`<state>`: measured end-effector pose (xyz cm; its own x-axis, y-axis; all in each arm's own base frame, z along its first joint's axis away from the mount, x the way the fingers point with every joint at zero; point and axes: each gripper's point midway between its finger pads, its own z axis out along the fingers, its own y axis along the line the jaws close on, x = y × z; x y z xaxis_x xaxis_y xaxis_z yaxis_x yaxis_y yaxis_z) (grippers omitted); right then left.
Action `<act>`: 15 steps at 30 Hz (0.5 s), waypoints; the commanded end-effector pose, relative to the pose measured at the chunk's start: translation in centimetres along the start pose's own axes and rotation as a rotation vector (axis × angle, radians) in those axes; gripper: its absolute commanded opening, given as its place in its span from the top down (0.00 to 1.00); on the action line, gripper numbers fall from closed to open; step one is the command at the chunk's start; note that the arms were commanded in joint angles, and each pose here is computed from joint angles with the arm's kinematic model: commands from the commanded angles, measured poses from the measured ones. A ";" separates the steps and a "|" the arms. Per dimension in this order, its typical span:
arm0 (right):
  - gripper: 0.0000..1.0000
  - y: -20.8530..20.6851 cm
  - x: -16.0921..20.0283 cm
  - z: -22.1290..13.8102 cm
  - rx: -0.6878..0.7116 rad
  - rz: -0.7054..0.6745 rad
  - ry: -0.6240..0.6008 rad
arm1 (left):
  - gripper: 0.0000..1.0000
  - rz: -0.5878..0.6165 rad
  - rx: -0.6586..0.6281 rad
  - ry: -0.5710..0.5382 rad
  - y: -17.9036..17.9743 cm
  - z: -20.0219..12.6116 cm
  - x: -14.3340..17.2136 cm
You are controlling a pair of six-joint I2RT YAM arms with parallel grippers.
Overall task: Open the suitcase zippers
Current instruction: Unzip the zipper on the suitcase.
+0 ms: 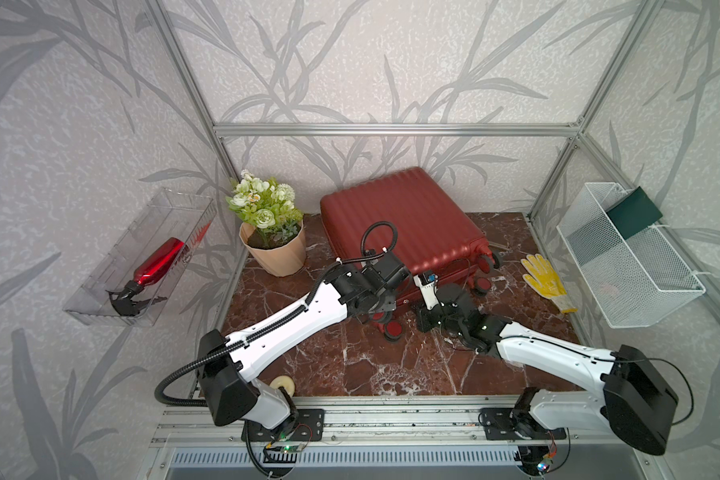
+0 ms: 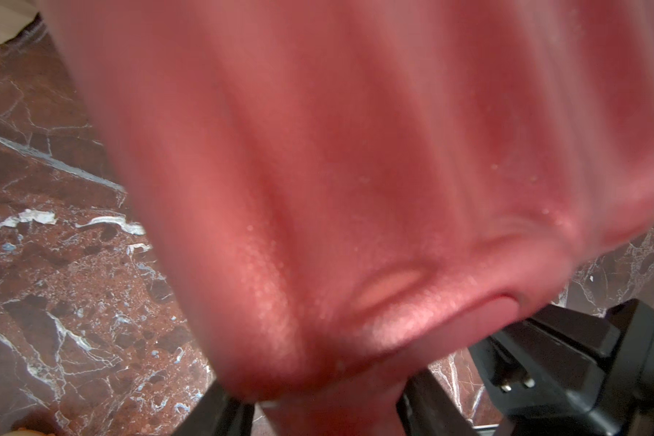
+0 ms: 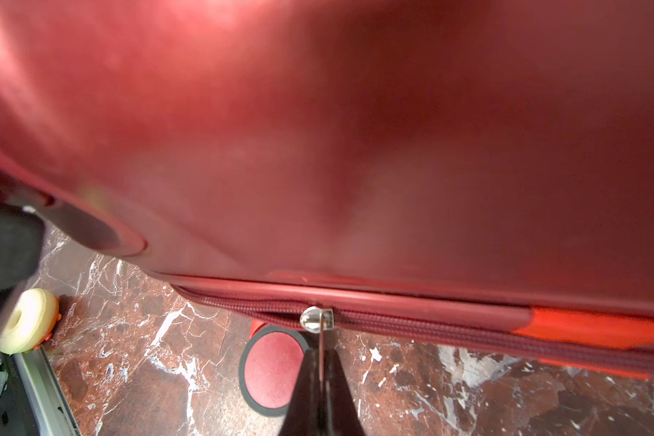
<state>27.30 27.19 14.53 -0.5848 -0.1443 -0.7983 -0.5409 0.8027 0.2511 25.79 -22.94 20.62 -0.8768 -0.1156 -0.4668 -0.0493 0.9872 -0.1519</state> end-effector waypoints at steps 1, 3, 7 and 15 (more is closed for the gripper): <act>1.00 -2.3 -1.6 -1.1 0.102 -0.003 -0.069 | 1.00 0.080 -0.292 0.017 7.8 0.1 0.8; 1.00 -2.9 -1.6 -1.3 0.128 -0.008 -0.072 | 1.00 0.072 -0.296 0.019 8.7 -0.1 0.6; 1.00 -4.3 -1.5 -1.6 0.189 -0.019 -0.093 | 1.00 0.026 -0.302 0.029 10.8 -0.5 -0.1; 1.00 -8.0 -0.7 -3.1 0.369 -0.053 -0.231 | 1.00 0.003 -0.309 0.045 12.2 -0.3 -0.8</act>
<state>28.46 22.72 13.83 -0.4826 -0.1235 -0.8671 -0.4417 0.8892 0.1192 26.19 -18.06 20.71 -0.9003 -0.0490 -0.4324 0.0045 0.9925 -0.1218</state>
